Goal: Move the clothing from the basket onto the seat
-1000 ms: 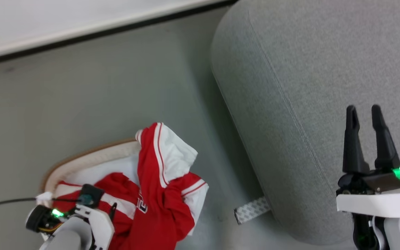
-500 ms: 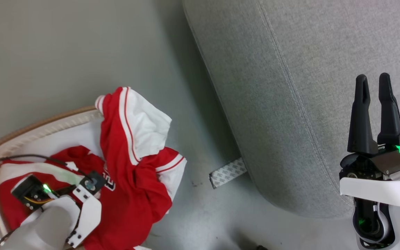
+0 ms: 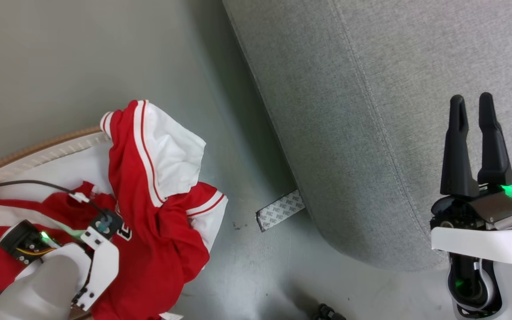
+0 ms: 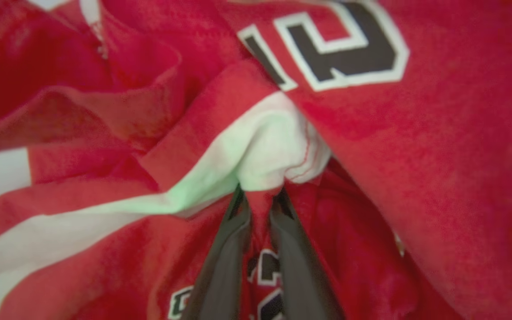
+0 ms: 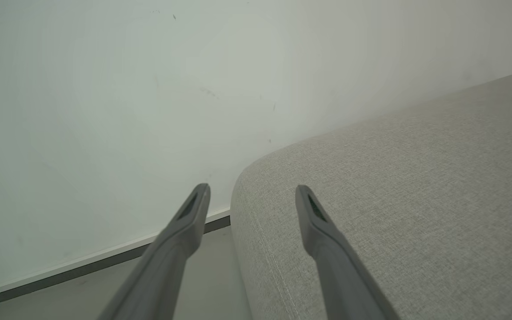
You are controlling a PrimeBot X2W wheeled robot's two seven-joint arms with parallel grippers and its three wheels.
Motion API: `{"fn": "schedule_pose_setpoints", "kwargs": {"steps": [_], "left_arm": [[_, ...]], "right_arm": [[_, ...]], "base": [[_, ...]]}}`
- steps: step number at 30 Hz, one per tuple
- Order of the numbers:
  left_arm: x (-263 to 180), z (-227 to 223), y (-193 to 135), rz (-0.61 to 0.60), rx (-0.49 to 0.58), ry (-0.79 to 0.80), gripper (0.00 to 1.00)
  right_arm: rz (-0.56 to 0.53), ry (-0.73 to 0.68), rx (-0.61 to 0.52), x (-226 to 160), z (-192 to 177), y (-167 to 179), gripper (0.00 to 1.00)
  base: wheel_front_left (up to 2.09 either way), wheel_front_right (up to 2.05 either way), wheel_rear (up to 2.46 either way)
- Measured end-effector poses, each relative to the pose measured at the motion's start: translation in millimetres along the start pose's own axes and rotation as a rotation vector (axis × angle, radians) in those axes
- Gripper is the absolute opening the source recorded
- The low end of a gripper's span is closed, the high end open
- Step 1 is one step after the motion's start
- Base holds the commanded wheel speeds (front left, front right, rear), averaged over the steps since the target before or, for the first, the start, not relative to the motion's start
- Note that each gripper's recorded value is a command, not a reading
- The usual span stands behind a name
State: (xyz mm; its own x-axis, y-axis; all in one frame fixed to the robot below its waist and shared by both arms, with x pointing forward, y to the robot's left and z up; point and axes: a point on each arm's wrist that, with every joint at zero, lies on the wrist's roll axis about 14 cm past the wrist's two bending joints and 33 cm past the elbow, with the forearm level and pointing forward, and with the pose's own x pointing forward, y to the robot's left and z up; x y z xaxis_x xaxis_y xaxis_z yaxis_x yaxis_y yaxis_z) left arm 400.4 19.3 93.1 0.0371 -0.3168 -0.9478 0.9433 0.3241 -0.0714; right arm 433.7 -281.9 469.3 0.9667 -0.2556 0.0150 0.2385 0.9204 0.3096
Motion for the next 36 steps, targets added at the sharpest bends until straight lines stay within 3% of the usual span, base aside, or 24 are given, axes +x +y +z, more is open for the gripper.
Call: {"fn": "schedule_pose_setpoints", "kwargs": {"steps": [10, 15, 27, 36], "left_arm": [[-37, 38, -1, 0.036, -0.088, -0.168, 0.00], [-81, 73, 4, 0.109, -0.155, -0.337, 0.00], [-197, 105, 8, 0.304, -0.326, -0.633, 0.00], [-291, 132, 16, 0.425, -0.391, -0.926, 0.00]], "right_arm": [[0.054, -0.061, -0.022, -2, 25, 16, 1.00], [0.092, -0.100, -0.020, -12, 42, 28, 1.00], [0.221, -0.177, 0.053, -46, 74, 70, 1.00], [0.336, -0.156, 0.103, -67, 69, 105, 1.00]], "base": [[0.00, 0.00, 0.00], [0.00, 0.00, 0.00], [0.00, 0.00, 0.00], [0.00, 0.00, 0.00]]}}
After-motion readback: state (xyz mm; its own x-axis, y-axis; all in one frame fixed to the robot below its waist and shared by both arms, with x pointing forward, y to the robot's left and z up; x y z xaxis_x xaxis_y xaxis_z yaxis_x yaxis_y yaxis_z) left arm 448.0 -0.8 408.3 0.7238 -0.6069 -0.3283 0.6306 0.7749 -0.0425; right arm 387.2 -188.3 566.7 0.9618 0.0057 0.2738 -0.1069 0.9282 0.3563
